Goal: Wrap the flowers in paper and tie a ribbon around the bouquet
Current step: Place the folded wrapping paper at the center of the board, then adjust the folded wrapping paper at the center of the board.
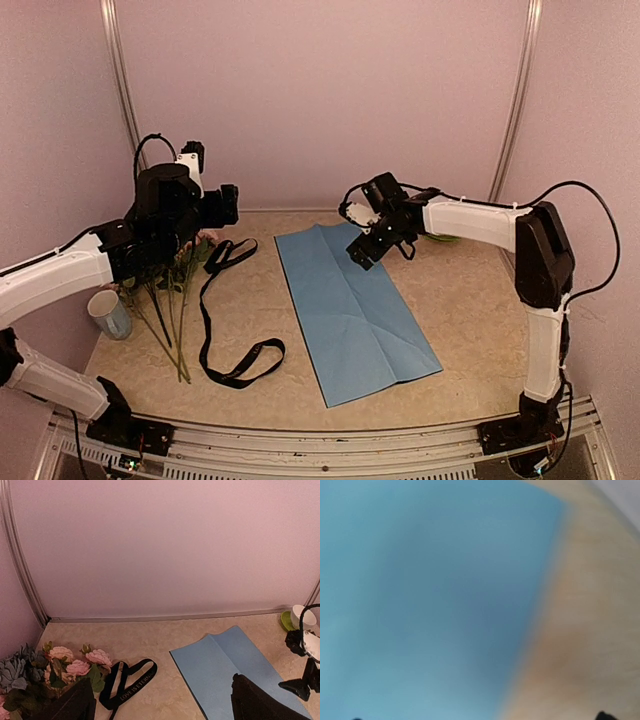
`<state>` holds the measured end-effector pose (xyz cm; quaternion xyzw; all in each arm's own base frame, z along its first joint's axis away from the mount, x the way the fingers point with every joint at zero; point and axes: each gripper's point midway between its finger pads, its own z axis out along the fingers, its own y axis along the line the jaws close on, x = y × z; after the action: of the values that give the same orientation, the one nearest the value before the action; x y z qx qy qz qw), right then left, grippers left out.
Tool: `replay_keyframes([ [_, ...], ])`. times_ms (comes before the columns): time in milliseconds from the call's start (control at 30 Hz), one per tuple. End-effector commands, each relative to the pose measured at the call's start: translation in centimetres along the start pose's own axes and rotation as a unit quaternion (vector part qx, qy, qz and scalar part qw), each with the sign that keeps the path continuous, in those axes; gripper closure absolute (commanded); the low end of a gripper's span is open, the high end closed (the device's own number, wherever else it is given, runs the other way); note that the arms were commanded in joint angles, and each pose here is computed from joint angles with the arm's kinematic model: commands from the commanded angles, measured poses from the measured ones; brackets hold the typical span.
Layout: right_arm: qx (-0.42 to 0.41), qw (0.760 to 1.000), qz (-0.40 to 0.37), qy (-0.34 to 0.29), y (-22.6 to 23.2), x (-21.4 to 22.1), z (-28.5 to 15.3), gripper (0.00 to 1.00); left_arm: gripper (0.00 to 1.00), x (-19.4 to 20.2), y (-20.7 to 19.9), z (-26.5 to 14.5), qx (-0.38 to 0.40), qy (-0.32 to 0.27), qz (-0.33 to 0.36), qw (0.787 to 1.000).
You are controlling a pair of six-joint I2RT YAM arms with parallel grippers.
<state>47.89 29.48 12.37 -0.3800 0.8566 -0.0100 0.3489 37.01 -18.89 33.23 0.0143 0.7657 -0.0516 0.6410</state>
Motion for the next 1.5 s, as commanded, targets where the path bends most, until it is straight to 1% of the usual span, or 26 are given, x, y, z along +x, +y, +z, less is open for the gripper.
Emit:
replay_keyframes([
  [0, -0.036, 0.996, -0.081, 0.025, 10.3, 2.9, -6.6, 0.04, 0.08, 2.8, -0.6, -1.0, 0.02, 0.038, -0.012, 0.999],
  [67, -0.039, 0.995, -0.076, 0.044, 12.3, 5.1, -8.8, 0.17, 0.09, 3.8, -1.2, -1.5, 0.022, 0.048, -0.002, 0.999],
  [100, -0.035, 0.995, -0.079, 0.052, 13.0, 6.1, -9.8, 0.22, 0.09, 4.3, -1.5, -1.7, 0.024, 0.054, 0.004, 0.998],
  [133, -0.036, 0.993, -0.092, 0.058, 14.2, 7.1, -10.7, 0.24, 0.08, 4.7, -1.8, -2.0, 0.028, 0.058, 0.009, 0.998],
  [200, -0.046, 0.984, -0.161, 0.054, 17.5, 8.4, -12.6, 0.25, 0.08, 5.4, -2.3, -2.3, 0.035, 0.065, 0.014, 0.997],
  [267, -0.066, 0.962, -0.261, 0.042, 22.1, 10.1, -14.1, 0.26, 0.08, 5.8, -2.7, -2.6, 0.04, 0.07, 0.01, 0.997],
  [300, -0.088, 0.947, -0.307, 0.038, 24.5, 11.3, -14.8, 0.28, 0.08, 5.9, -2.8, -2.7, 0.043, 0.07, 0.006, 0.997],
  [333, -0.113, 0.931, -0.343, 0.042, 26.4, 12.7, -15.3, 0.28, 0.08, 6.0, -2.9, -2.8, 0.045, 0.071, 0.003, 0.996],
  [367, -0.143, 0.918, -0.366, 0.06, 27.9, 14.5, -15.6, 0.26, 0.08, 6.1, -3.1, -3.0, 0.048, 0.071, -0.001, 0.996],
  [400, -0.168, 0.909, -0.371, 0.085, 28.6, 16.0, -15.8, 0.22, 0.08, 6.2, -3.3, -3.3, 0.052, 0.072, -0.003, 0.996],
  [467, -0.173, 0.905, -0.366, 0.132, 28.3, 18.3, -15.4, 0.16, 0.09, 6.3, -3.4, -3.6, 0.058, 0.072, -0.006, 0.996],
  [533, -0.165, 0.904, -0.365, 0.15, 27.7, 19.3, -15.4, 0.13, 0.08, 6.5, -3.4, -3.8, 0.061, 0.073, -0.006, 0.995],
  [600, -0.138, 0.911, -0.358, 0.151, 26.6, 18.9, -15.6, 0.13, 0.08, 6.4, -3.4, -3.9, 0.062, 0.073, -0.005, 0.995],
  [667, -0.109, 0.913, -0.36, 0.157, 25.3, 19.2, -15.7, 0.16, 0.08, 6.4, -3.4, -3.9, 0.063, 0.072, -0.001, 0.995],
  [733, -0.064, 0.908, -0.376, 0.174, 23.4, 20.7, -15.1, 0.18, 0.08, 6.3, -3.4, -3.9, 0.062, 0.07, 0.002, 0.996],
  [767, -0.045, 0.9, -0.393, 0.181, 22.5, 21.8, -14.6, 0.19, 0.08, 6.2, -3.4, -3.9, 0.062, 0.07, 0.003, 0.996],
  [833, -0.031, 0.889, -0.416, 0.187, 21.5, 23.3, -14.2, 0.19, 0.08, 6.1, -3.4, -3.9, 0.062, 0.067, 0.005, 0.996],
  [933, -0.021, 0.892, -0.413, 0.182, 21.4, 22.8, -14.2, 0.19, 0.08, 5.9, -3.4, -3.8, 0.06, 0.065, 0.007, 0.996],
  [1033, 0.018, 0.887, -0.427, 0.174, 20.7, 22.2, -13.2, 0.21, 0.08, 5.8, -3.3, -3.8, 0.059, 0.062, 0.01, 0.996],
  [1167, 0.039, 0.881, -0.438, 0.172, 20.8, 22.2, -11.7, 0.3, 0.08, 5.8, -3.5, -3.6, 0.059, 0.061, 0.014, 0.996],
  [1300, 0.054, 0.883, -0.442, 0.148, 21.1, 21.5, -10.8, 0.42, 0.08, 5.9, -3.6, -3.4, 0.059, 0.064, 0.022, 0.996],
  [1367, 0.045, 0.887, -0.439, 0.131, 21.8, 20.8, -10.5, 0.52, 0.08, 5.9, -3.7, -3.3, 0.06, 0.064, 0.024, 0.996],
  [1467, 0.034, 0.896, -0.432, 0.1, 22.8, 19.5, -10.4, 0.74, 0.08, 6.1, -3.9, -3.2, 0.062, 0.067, 0.025, 0.996],
])
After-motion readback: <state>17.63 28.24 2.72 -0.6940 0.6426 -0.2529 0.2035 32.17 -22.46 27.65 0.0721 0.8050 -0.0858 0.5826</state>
